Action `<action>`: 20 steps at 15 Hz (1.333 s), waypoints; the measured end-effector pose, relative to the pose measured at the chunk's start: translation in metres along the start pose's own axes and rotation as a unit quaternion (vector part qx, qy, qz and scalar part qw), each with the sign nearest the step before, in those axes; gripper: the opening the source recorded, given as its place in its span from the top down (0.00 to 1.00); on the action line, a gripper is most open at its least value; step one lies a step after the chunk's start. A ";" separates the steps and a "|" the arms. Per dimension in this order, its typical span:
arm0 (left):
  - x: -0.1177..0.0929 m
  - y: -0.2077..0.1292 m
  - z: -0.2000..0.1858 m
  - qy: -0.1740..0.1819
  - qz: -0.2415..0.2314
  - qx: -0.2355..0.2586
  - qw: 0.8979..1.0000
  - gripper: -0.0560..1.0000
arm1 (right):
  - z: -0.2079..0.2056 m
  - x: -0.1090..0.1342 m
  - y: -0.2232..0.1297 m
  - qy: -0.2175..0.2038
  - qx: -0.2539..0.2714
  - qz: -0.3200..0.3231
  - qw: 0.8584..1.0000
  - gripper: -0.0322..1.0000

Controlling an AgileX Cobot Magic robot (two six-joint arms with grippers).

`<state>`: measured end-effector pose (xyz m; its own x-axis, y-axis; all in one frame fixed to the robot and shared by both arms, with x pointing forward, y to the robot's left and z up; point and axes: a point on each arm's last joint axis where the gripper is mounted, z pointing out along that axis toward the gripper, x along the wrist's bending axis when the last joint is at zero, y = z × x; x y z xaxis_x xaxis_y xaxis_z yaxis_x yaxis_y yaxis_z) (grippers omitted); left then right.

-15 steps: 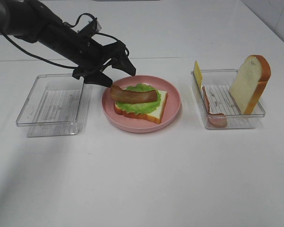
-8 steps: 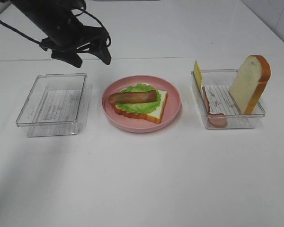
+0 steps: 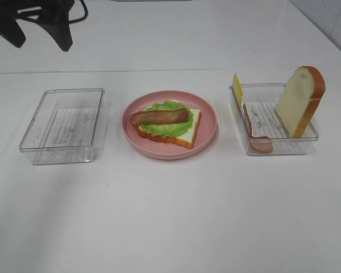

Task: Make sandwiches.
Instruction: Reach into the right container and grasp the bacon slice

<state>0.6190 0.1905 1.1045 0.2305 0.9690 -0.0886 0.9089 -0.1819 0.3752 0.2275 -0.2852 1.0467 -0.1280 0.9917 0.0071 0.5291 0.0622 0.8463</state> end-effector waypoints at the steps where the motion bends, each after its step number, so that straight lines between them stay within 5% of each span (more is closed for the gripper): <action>1: -0.001 -0.007 -0.028 0.001 -0.001 -0.026 1.000 0.21 | 0.000 0.000 0.000 0.000 0.000 0.000 1.000 0.23; 5: 0.002 -0.047 -0.081 0.022 0.001 -0.063 0.998 0.21 | 0.000 0.000 0.000 0.000 0.000 0.000 1.000 0.23; 9: 0.009 -0.145 -0.120 0.039 0.003 -0.073 0.997 0.21 | 0.000 0.000 0.000 0.000 0.000 0.000 1.000 0.23; 15: 0.013 -0.234 -0.147 0.035 0.021 -0.131 0.991 0.21 | 0.000 0.000 0.000 0.000 0.000 0.000 1.000 0.23; 20: 0.019 -0.341 -0.145 0.026 0.044 -0.249 0.967 0.21 | 0.000 0.000 0.000 0.000 0.000 0.000 1.000 0.23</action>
<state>0.2626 0.2949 1.1089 0.2696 0.9629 0.0062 0.6040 -0.1742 0.7777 0.2275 -0.2852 1.0467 -0.1280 0.9917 0.0071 0.5291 0.0622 0.8463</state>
